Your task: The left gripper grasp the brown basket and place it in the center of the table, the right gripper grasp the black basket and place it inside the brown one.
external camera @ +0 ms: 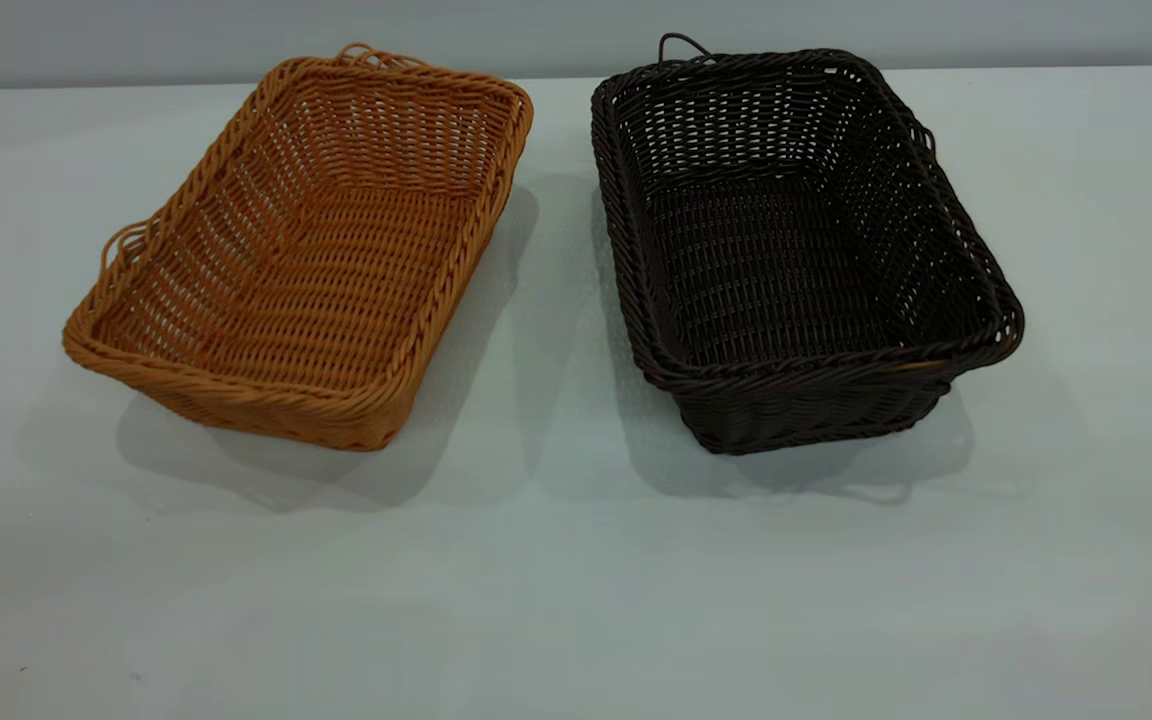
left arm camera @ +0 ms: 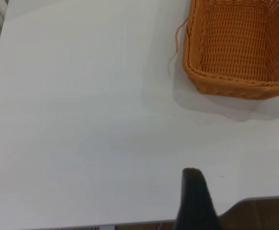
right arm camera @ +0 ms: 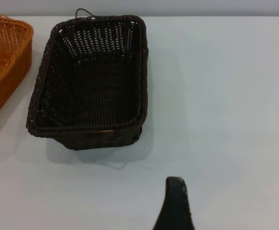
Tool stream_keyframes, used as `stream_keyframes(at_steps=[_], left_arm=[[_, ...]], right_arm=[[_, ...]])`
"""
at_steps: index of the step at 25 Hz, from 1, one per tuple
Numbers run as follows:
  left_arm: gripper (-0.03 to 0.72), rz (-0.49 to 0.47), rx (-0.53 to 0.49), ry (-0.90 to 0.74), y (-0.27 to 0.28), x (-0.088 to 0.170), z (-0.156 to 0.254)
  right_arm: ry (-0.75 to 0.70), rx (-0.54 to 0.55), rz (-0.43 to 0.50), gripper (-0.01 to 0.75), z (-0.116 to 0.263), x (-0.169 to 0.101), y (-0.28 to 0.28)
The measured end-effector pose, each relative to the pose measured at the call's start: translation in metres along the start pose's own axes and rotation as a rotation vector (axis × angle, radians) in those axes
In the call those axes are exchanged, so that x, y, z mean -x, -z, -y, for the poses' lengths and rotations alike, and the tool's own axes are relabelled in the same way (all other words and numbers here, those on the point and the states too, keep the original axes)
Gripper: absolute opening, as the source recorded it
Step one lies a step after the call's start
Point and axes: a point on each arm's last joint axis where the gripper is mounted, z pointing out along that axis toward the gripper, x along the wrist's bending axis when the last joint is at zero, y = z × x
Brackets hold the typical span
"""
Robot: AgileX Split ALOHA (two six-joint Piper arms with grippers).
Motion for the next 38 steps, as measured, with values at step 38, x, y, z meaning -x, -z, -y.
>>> stream_keyframes(at_steps=[38], left_arm=[[0.454,0.002,0.000,0.011,-0.0001,0.0002,-0.0002]], right_arm=[[-0.044,0.011,-0.023,0.519,-0.0017,-0.0020,-0.0004]])
